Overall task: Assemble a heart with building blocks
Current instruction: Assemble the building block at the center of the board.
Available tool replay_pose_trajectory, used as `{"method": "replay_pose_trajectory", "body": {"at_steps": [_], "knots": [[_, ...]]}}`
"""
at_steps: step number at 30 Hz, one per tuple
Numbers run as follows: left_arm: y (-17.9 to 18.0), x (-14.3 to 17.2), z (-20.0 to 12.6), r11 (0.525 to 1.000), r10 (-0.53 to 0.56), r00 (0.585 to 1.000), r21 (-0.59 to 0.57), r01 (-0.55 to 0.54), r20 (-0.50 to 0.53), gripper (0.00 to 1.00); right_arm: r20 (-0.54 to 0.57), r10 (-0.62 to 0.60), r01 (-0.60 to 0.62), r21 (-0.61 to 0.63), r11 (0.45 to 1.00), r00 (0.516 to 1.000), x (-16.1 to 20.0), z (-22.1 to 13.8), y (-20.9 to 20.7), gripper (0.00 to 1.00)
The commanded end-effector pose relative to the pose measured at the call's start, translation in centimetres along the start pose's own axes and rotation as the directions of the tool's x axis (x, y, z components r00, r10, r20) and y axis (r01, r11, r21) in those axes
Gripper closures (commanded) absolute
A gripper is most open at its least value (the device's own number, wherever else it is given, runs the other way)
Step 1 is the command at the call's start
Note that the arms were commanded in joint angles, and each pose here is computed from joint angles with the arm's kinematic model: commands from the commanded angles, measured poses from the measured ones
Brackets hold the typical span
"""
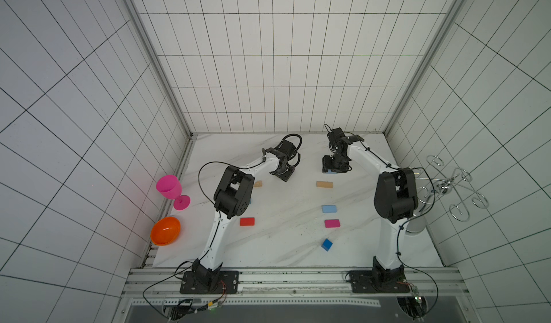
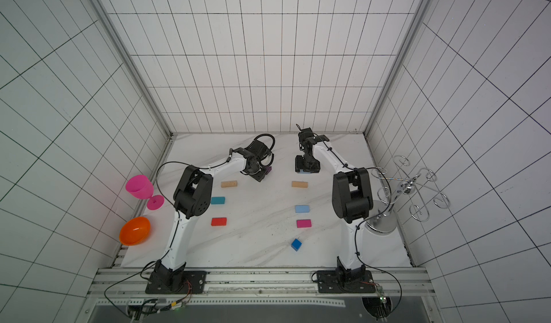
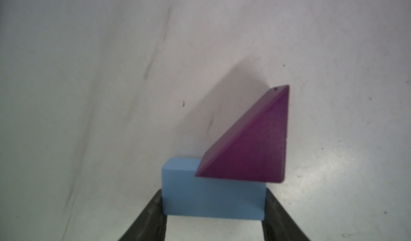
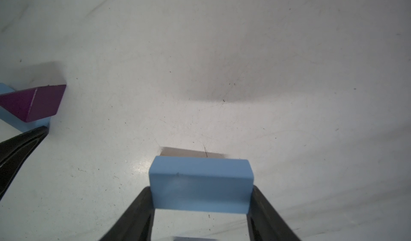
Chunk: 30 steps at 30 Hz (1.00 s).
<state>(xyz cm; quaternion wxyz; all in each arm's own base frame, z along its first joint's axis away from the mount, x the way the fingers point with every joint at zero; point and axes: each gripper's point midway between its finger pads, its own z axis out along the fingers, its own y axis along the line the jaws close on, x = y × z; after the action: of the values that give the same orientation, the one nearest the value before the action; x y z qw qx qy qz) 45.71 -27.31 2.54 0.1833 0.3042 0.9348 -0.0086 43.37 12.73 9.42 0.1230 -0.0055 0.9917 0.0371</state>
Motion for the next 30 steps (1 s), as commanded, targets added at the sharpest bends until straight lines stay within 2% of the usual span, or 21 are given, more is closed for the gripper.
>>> {"method": "replay_pose_trajectory", "body": {"at_steps": [1,9,12,14,17,20,25,28,30], "knots": [[-0.3,1.3,2.3,1.000,0.027,0.998,0.012,-0.027,-0.052,0.47,-0.032,0.010,-0.010,-0.001,1.000,0.999,1.1,0.1,0.0,0.57],[-0.1,1.3,2.4,1.000,0.027,0.998,0.006,-0.027,-0.052,0.45,-0.035,0.012,-0.012,-0.002,1.000,0.999,1.2,0.1,0.0,0.57],[0.1,1.4,2.4,1.000,0.028,0.998,0.001,-0.028,-0.055,0.40,-0.039,0.010,-0.011,-0.002,1.000,0.999,1.4,0.1,0.1,0.57],[0.2,1.6,2.5,1.000,0.029,0.998,-0.004,-0.030,-0.059,0.34,-0.040,0.010,-0.010,-0.004,1.000,0.999,1.5,0.1,0.1,0.57],[0.3,1.5,2.3,1.000,0.027,0.998,-0.013,-0.027,-0.055,0.12,-0.043,0.013,-0.013,-0.003,1.000,0.999,1.6,0.1,0.1,0.57],[0.5,1.4,2.0,0.999,0.025,0.999,-0.027,-0.026,-0.045,0.02,-0.041,0.015,-0.015,-0.007,1.000,0.999,1.6,0.1,0.1,0.57],[1.0,0.8,0.5,0.999,0.022,1.000,-0.047,-0.023,-0.011,0.01,-0.036,0.009,-0.009,-0.011,1.000,0.999,1.5,-0.1,0.3,0.56],[1.7,-0.5,-2.2,0.998,0.003,0.998,-0.060,0.000,0.055,0.01,-0.022,-0.023,0.023,-0.009,1.000,0.999,1.1,-0.3,0.7,0.57],[2.2,-1.5,-4.6,0.998,-0.051,0.991,-0.041,0.056,0.120,0.01,-0.014,-0.058,0.058,-0.016,0.998,0.998,0.8,-0.4,1.1,0.57]]}}
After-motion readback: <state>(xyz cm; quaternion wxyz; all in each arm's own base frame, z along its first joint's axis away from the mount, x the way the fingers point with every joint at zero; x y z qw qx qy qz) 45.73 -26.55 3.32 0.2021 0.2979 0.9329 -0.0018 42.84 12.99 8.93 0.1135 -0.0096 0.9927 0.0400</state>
